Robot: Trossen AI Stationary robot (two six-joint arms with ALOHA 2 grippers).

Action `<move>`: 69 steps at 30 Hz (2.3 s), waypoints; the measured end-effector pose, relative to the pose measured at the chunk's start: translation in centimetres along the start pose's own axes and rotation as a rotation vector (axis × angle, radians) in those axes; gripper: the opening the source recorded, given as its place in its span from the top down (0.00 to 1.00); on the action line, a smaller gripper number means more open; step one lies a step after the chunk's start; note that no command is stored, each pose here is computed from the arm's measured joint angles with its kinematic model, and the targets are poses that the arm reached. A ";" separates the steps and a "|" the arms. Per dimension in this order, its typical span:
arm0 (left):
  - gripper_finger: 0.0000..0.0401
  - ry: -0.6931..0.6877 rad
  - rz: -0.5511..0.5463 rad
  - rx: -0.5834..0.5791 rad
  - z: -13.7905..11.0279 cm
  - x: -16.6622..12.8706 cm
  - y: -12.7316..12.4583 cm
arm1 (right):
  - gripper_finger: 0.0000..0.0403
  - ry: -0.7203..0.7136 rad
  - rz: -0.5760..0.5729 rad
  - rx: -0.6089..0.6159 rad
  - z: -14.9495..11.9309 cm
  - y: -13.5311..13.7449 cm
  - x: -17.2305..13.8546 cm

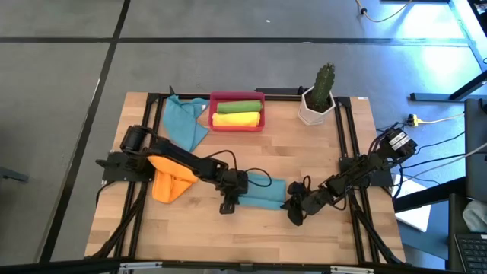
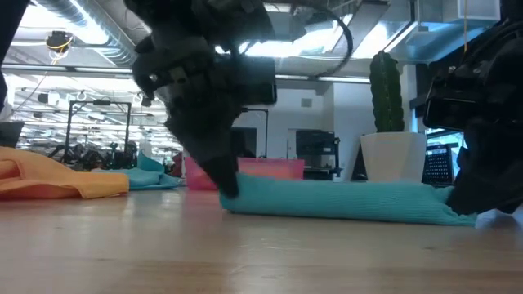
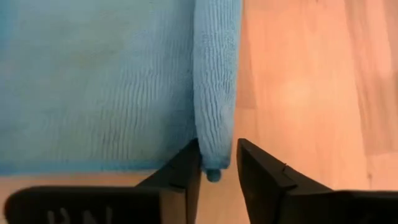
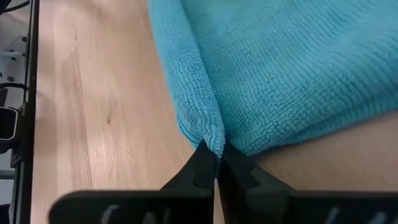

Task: Roll microfiber towels into tight, uniform cylinder then place into a basket
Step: Roll the bottom blue towel

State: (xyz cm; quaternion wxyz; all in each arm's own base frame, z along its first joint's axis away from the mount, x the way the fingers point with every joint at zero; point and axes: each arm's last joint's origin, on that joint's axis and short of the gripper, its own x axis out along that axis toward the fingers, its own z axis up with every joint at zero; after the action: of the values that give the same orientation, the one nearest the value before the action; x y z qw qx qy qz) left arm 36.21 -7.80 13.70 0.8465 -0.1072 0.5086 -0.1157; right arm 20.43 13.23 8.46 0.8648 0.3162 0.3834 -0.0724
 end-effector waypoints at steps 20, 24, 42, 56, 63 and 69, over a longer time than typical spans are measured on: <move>0.70 -0.117 0.469 0.670 -2.1 0.2 -8.5 | 0.98 0.018 0.001 0.026 0.0 -0.1 0.0; 0.70 -0.107 0.523 0.685 -2.5 1.2 -8.6 | 0.98 0.036 0.006 0.036 0.2 -0.2 0.1; 0.49 -0.108 0.479 0.658 -0.3 3.2 -8.6 | 0.98 0.057 0.016 0.048 0.5 -0.3 0.2; 0.48 0.042 0.716 0.701 0.7 4.7 -7.5 | 0.98 0.056 0.021 0.046 0.5 -0.3 0.2; 0.48 0.060 0.800 0.753 0.4 4.6 -7.8 | 0.98 0.057 0.021 0.045 0.5 -0.3 0.2; 0.48 -0.008 0.795 0.855 0.7 3.7 -11.4 | 0.98 0.057 0.021 0.046 0.5 -0.3 0.2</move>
State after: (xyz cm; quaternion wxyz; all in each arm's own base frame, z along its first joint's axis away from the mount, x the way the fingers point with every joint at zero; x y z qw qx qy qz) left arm 37.55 -19.71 14.33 0.7949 0.4425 0.4149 0.0161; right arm 20.78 12.72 8.44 0.8469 0.3417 0.4026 -0.0630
